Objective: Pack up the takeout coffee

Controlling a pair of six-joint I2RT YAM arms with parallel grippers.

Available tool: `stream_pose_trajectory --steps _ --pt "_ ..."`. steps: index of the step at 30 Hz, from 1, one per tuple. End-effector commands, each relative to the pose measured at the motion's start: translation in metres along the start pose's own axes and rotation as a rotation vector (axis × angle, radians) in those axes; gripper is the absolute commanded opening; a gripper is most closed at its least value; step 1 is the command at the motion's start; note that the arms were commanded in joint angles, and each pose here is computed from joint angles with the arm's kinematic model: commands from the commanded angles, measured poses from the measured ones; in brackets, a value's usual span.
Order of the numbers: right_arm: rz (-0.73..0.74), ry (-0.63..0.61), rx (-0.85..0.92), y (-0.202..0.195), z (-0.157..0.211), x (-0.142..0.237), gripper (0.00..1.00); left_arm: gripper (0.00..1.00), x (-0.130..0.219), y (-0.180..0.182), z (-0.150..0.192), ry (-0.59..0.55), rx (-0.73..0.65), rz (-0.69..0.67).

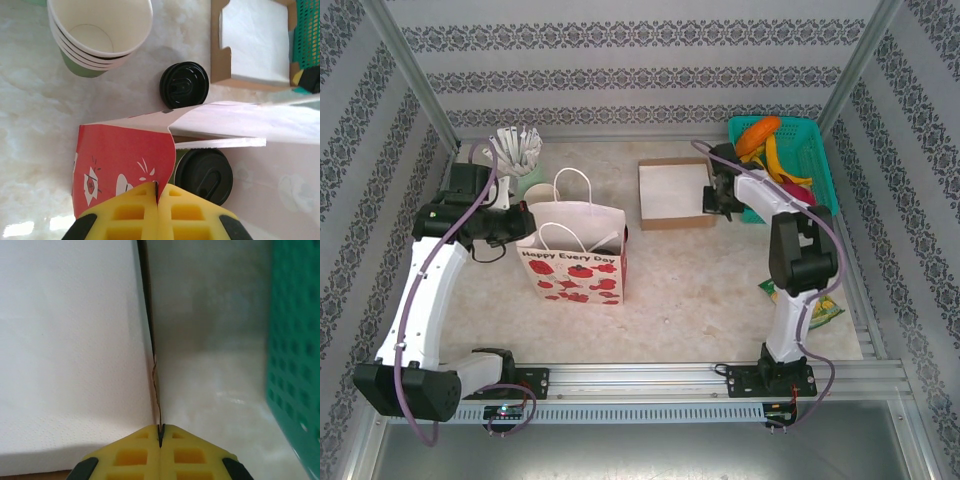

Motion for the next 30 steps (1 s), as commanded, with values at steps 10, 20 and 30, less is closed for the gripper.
stream_pose_trajectory --steps 10,20,30 --pt "0.056 0.040 -0.039 -0.078 0.036 0.007 0.01 0.00 -0.008 -0.030 0.000 -0.074 0.102 0.019" --pt "0.014 -0.122 -0.048 -0.046 0.024 0.065 0.52 0.00 -0.007 -0.055 0.002 -0.101 0.148 0.040" --pt "-0.157 0.021 0.188 0.042 0.030 0.033 0.84 0.00 -0.025 -0.083 -0.001 -0.071 0.147 0.147"
Point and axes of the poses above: each hand's point on the last joint's axis, 136 mm out from that joint toward the fingers, its own x axis back along the fingers, its own y axis along the line the jaws close on, z = x × y, the point moved 4 cm from there along x, back along the fingers, and after that the axes turned 9 degrees about -x, right-handed, at the moved point
